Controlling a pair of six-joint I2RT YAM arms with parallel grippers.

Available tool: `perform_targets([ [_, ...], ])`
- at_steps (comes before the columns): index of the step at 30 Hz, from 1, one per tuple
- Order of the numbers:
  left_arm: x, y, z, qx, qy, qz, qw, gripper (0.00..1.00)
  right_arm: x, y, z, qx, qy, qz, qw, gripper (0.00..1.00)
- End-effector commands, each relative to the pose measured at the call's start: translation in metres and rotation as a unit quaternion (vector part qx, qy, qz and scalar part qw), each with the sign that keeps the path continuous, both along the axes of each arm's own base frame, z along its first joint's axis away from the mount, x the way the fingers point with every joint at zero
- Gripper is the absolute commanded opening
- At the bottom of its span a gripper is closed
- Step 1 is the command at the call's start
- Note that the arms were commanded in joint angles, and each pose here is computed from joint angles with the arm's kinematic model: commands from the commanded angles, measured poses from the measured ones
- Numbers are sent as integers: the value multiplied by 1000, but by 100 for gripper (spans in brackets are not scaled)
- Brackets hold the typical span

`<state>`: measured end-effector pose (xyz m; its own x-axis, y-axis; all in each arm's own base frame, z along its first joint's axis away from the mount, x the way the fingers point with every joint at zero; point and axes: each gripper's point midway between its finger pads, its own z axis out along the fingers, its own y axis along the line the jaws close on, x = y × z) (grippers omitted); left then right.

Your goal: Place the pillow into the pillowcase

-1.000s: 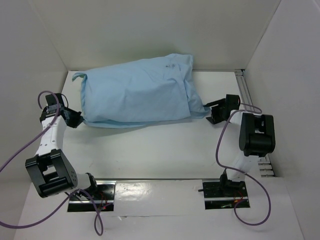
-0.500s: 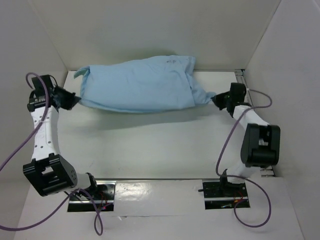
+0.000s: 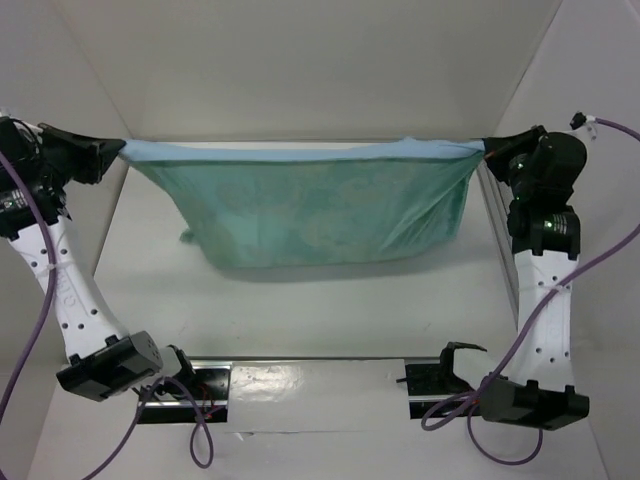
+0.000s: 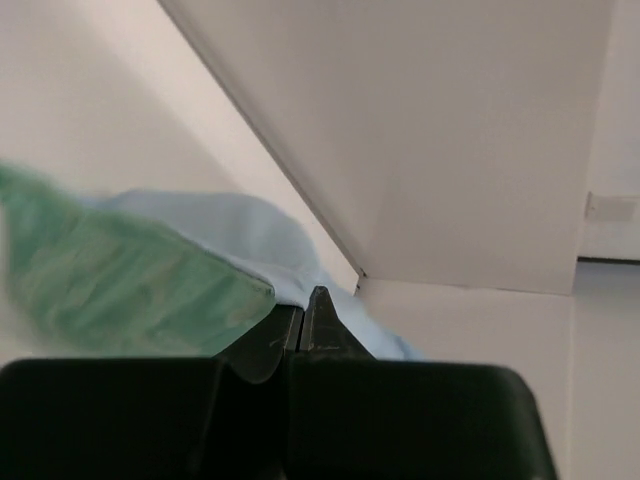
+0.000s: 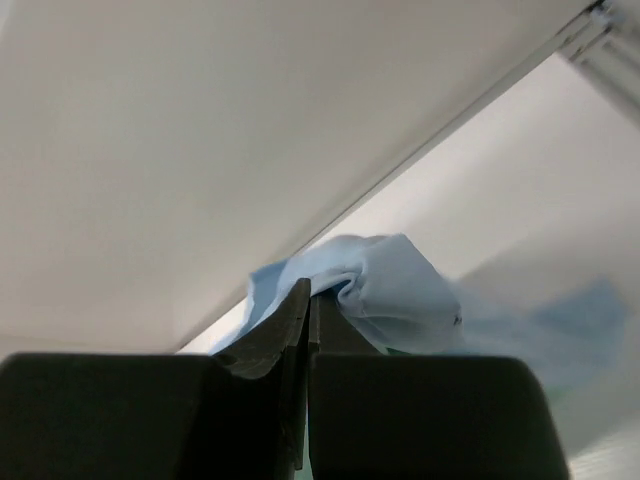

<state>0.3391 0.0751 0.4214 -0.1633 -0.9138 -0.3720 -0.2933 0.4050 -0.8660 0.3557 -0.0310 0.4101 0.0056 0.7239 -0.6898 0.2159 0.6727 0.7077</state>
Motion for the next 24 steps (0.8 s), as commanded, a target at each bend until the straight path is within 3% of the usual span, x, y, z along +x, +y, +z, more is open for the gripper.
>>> perform_targets([
  [1,-22,37,84,63,-110,113,985,0,-52,-80,72,-99,-54,-195,974,0],
  [4,-31,38,98,96,-117,128,980,0,-79,-82,106,-121,-80,-220,965,0],
  [8,-15,46,84,101,-109,109,983,0,-62,-72,112,-137,-85,-190,968,0],
  [10,11,41,65,77,-115,64,988,0,-35,-63,86,-135,-58,-146,978,0],
  [12,34,45,25,60,-81,63,993,0,3,-63,52,-130,-20,-116,984,0],
  [17,101,21,-38,101,-24,21,994,0,84,-56,-38,-105,41,-40,993,0],
  [18,120,27,-59,109,-2,27,994,4,94,-54,-55,-100,58,-27,993,16],
  [19,131,23,-70,130,6,5,991,19,102,-51,-53,-97,62,-15,993,43],
  [20,143,13,-78,140,10,-22,990,44,109,-45,-62,-93,76,10,993,60],
  [21,152,8,-61,152,-5,-40,988,61,119,-39,-78,-86,102,26,991,67],
  [22,158,2,-102,131,60,-71,987,70,117,-31,-85,-89,120,38,988,78],
  [24,158,-22,-101,166,69,-117,977,72,111,-29,-77,-99,116,32,988,80],
])
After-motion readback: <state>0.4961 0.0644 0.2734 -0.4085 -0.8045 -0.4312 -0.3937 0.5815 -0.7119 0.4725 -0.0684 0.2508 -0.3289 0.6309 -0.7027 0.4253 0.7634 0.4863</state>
